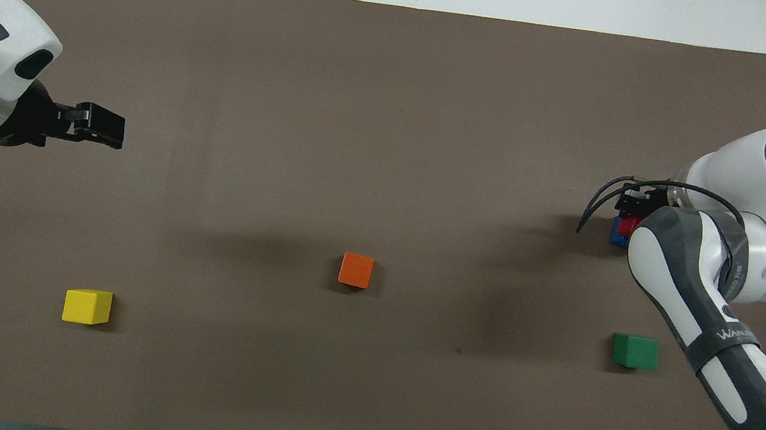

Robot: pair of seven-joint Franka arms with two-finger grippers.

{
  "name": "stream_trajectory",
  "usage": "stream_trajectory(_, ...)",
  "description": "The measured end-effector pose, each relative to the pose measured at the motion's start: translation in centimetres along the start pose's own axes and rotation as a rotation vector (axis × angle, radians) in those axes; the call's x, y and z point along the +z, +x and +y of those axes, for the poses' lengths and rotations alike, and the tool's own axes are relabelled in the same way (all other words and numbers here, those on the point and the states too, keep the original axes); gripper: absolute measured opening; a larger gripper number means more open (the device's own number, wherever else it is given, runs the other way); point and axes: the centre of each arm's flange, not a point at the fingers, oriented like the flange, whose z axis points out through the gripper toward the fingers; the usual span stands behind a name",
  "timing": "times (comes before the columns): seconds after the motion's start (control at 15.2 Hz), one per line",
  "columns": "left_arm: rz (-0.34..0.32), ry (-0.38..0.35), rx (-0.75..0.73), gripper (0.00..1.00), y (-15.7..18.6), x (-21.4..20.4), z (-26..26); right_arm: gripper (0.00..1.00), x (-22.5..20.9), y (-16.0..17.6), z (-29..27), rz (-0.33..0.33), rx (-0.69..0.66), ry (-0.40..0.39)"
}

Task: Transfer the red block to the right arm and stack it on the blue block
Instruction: 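Lower the red cube onto the blue cube with the right gripper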

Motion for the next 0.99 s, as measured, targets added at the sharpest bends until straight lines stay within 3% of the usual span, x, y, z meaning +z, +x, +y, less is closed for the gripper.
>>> stream_trajectory(0.46, -0.012, 0.001, 0.01, 1.0, -0.4, -0.3, 0.6, 0.56, 0.1, 0.3, 1.1, -0.002, 0.018, 0.0)
stream_trajectory(0.79, 0.043, -0.009, 0.02, 1.0, -0.3, -5.4, 1.1, 0.56, 0.2, 0.4, 1.7, -0.005, 0.03, -0.001)
stream_trajectory(0.99, 0.037, -0.01, 0.027, 1.0, -0.3, -5.5, 1.5, 0.56, 0.2, 0.4, 1.7, -0.01, 0.029, -0.002)
